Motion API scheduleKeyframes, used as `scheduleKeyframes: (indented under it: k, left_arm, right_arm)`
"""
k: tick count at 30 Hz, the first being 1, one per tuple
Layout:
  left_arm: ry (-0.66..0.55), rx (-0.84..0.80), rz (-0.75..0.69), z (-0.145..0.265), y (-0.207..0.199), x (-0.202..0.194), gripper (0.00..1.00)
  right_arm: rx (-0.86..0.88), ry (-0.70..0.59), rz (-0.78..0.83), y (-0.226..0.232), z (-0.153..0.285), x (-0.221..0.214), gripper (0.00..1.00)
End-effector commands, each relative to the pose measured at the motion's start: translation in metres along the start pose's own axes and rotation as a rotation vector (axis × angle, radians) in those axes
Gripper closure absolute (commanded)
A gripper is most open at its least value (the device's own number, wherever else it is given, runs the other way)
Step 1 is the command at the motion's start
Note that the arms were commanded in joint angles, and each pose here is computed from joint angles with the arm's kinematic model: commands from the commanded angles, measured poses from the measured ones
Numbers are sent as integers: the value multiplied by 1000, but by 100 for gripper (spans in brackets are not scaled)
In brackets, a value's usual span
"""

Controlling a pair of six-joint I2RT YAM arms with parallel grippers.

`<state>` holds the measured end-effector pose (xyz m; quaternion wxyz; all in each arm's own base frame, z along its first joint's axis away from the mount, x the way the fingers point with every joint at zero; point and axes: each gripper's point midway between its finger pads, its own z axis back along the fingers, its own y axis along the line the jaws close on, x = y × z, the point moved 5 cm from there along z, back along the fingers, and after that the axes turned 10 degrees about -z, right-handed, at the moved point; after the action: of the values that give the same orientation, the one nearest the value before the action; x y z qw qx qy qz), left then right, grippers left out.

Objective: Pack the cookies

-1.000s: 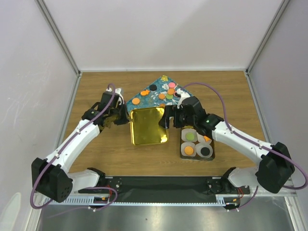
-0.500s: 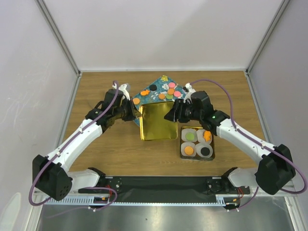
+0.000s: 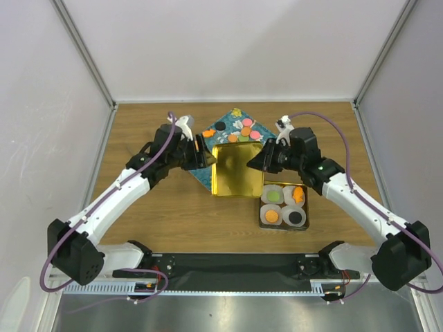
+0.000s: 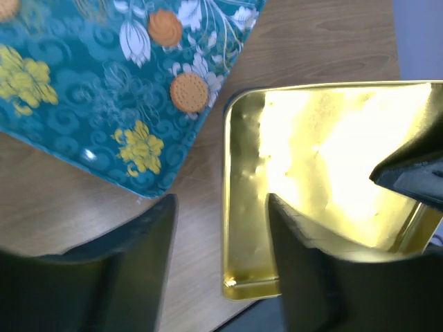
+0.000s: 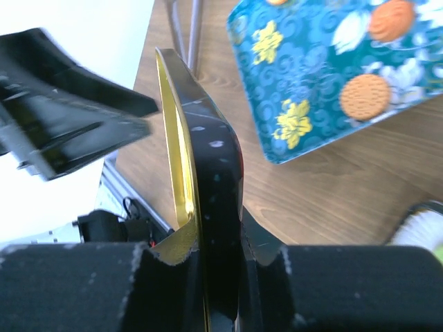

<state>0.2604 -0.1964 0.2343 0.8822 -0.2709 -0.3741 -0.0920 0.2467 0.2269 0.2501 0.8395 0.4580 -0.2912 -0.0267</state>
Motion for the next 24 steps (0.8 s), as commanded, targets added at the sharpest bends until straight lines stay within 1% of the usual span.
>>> scheduleKeyframes:
  k: [1, 2, 4, 5, 6, 7, 8, 10, 11, 12, 13, 14, 15, 16, 17, 18, 19, 20, 21, 22, 23, 24]
  left_arm:
    - [-148, 4, -70, 24, -13, 40, 33]
    - [-168, 15, -108, 32, -14, 42, 31]
    - [-230, 60, -164, 44, -17, 52, 27]
    - [-250, 50, -247, 49, -30, 49, 25]
    - [-300, 102, -283, 57, -31, 51, 23]
    - [-307, 70, -346, 60, -50, 41, 23]
    - [-351, 83, -416, 63, -57, 42, 22]
    - [-395, 138, -513, 65, -68, 25, 20]
    - [-453, 143, -578, 68, -76, 28, 20]
    - [-456, 152, -626, 63, -77, 15, 20]
    - [-493, 173, -663, 67, -86, 7, 19]
    - [-572, 178, -722, 71, -96, 14, 19]
    - [-584, 203, -765, 66, -95, 3, 18]
    - [-596, 241, -866, 65, -101, -4, 18]
    - [-653, 247, -875, 62, -107, -7, 18]
    - [-663, 241, -935, 57, -116, -18, 17]
    - [-682, 288, -1073, 57, -117, -20, 17]
    - [-780, 297, -1061, 58, -119, -24, 17]
    - [-832, 287, -1117, 59, -126, -33, 15]
    - [-948, 342, -1142, 66, -129, -26, 13]
    - [-964, 370, -1182, 61, -125, -33, 10]
    - [-983, 401, -1197, 60, -126, -32, 9]
  right_arm:
    - [12, -34, -35, 7, 18, 12, 100]
    - [0, -48, -46, 4, 22, 19, 100]
    - [-21, -34, -81, -1, 25, 21, 100]
    - [-23, -50, -95, -2, 29, 30, 100]
    - [-23, -29, -114, -1, 32, 30, 100]
    - [-32, -25, -126, -2, 33, 34, 100]
    - [-28, -43, -118, 4, 38, 45, 100]
    - [-62, -28, -140, 3, 42, 49, 100]
    - [-62, -31, -141, 5, 45, 52, 100]
    - [-63, -43, -141, 11, 51, 58, 100]
    - [-68, -48, -142, 12, 53, 61, 100]
    - [-77, -50, -144, 13, 53, 63, 100]
    - [-76, -55, -143, 17, 57, 66, 100]
    - [-79, -55, -145, 18, 58, 68, 100]
    - [-86, -57, -148, 19, 58, 69, 100]
    - [-87, -58, -149, 21, 60, 71, 100]
    - [-89, -61, -148, 22, 61, 71, 100]
    - [-93, -63, -151, 22, 61, 71, 100]
    - [-97, -66, -156, 22, 61, 72, 100]
    - [-100, -69, -157, 22, 62, 72, 100]
    - [-100, -67, -159, 22, 62, 71, 100]
    - [-100, -70, -158, 23, 63, 71, 100]
